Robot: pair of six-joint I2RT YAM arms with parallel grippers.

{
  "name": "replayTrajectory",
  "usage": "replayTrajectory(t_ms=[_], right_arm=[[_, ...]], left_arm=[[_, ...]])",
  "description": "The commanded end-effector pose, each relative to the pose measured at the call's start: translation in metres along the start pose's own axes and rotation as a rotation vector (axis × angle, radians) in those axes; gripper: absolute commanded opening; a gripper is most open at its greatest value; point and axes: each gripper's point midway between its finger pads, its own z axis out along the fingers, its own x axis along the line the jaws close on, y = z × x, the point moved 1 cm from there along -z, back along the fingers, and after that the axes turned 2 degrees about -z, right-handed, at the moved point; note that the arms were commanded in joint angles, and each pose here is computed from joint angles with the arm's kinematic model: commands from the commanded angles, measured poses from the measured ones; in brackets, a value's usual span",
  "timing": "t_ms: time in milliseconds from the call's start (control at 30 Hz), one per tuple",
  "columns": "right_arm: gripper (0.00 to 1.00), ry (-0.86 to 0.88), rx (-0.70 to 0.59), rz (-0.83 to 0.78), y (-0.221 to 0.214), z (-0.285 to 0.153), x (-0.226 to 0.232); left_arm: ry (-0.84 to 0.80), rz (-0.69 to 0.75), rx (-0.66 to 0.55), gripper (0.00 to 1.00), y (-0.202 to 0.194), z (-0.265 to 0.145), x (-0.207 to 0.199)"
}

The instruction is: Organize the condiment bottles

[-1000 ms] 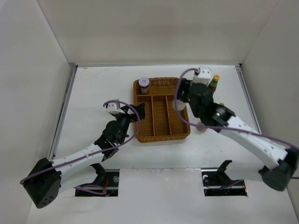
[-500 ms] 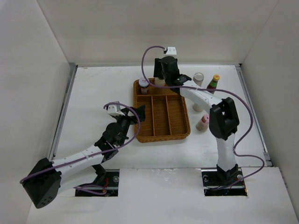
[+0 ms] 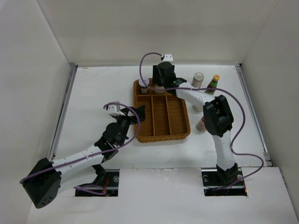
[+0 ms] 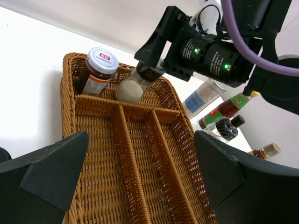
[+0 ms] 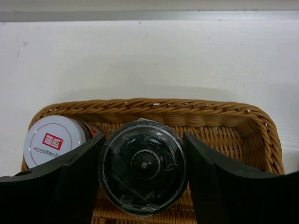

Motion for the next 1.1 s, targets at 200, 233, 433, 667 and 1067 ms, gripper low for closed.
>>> replayTrajectory(t_ms=[200, 233, 433, 667, 1067], right_arm=[[0.91, 0.064, -0.154, 0.07, 0.067, -0.048, 0.009], [0.93, 0.068, -0.177, 0.075, 0.08, -0.061, 0.006], [0.9, -0.001, -0.266, 0.102, 0.107, -0.152, -0.054], [0.86, -0.312, -0.142, 0.124, 0.027, -0.199, -0.167], [0.93, -0.388, 0.077, 0.066, -0.024, -0.173, -0.2]], left_arm=[[-0.029, -0.047, -0.047, 0.99, 0.013, 0.0, -0.007], [-0.027, -0.045, -0.047, 0.99, 0.013, 0.0, -0.007], [-0.03, -0.04, -0.035, 0.99, 0.009, 0.002, -0.008], [-0.033, -0.038, -0.025, 0.99, 0.006, 0.004, -0.01], [-0.04, -0.039, -0.019, 0.99, 0.004, 0.003, -0.012]])
